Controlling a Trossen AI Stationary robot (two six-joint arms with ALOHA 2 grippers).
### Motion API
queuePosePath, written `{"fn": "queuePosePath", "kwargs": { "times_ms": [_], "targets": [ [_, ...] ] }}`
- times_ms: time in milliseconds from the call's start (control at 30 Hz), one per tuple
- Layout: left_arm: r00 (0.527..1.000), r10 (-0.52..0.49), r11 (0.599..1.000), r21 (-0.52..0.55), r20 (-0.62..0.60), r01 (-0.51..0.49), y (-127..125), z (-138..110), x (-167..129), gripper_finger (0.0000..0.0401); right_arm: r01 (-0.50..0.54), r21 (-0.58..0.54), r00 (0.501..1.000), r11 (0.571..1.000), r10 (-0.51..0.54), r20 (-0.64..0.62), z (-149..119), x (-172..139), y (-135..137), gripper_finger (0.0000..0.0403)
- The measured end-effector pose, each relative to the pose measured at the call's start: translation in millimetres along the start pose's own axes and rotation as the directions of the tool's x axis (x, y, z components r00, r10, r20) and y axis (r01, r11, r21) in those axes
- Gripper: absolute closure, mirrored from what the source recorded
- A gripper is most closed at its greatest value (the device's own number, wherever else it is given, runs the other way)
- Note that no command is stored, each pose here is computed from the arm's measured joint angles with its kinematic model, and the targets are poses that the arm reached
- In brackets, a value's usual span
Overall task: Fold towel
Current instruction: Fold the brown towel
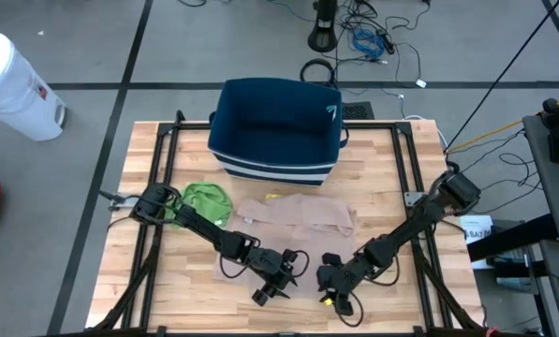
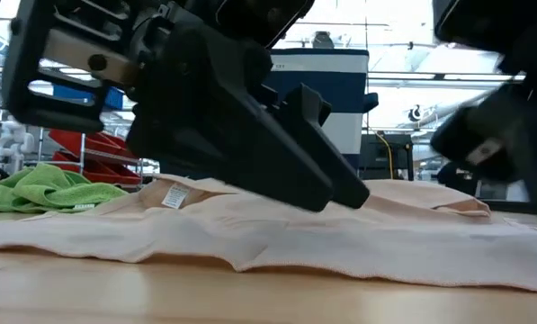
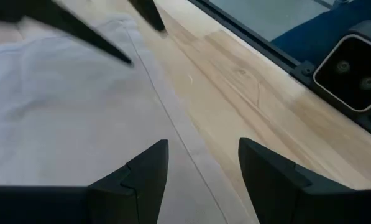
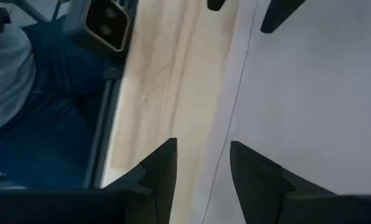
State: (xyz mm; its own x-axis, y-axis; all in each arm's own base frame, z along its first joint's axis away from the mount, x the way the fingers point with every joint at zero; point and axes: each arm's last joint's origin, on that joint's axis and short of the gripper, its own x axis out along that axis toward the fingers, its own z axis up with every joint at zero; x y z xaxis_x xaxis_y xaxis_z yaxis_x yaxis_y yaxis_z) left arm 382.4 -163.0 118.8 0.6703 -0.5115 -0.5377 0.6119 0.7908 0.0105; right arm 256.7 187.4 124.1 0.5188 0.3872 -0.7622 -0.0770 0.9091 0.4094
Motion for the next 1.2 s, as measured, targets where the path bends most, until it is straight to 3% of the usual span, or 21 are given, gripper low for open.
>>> {"fn": "queuePosePath", "kwargs": {
  "times_ms": [300, 433, 967, 1200],
  "targets": [
    [0.999, 0.032, 0.999, 0.005, -0.020, -0.032, 2.0, -2.0, -0.3, 0.0200, 0.217, 0.067, 0.960, 0.974, -0.200, -0.198, -23.4, -23.2, 1.4, 0.0268],
    [0.999, 0.032, 0.999, 0.005, -0.020, -0.032, 2.0, -1.9, -0.3, 0.0200, 0.229, 0.077, 0.945, 0.970, -0.202, -0.257, -32.6, -19.4, 2.8, 0.0268],
    [1.000, 0.009, 1.000, 0.013, -0.018, -0.008, -3.9, -1.0, 0.9, 0.0200, 0.073, 0.059, 0.996, 0.996, -0.070, -0.049, -11.3, 17.0, -1.5, 0.0268],
    [1.000, 0.009, 1.000, 0.026, -0.004, -0.009, -8.9, 5.4, -2.3, 0.0200, 0.156, 0.083, 0.986, 0.984, -0.161, 0.049, 0.4, 17.5, -14.0, 0.0268]
  ]
}}
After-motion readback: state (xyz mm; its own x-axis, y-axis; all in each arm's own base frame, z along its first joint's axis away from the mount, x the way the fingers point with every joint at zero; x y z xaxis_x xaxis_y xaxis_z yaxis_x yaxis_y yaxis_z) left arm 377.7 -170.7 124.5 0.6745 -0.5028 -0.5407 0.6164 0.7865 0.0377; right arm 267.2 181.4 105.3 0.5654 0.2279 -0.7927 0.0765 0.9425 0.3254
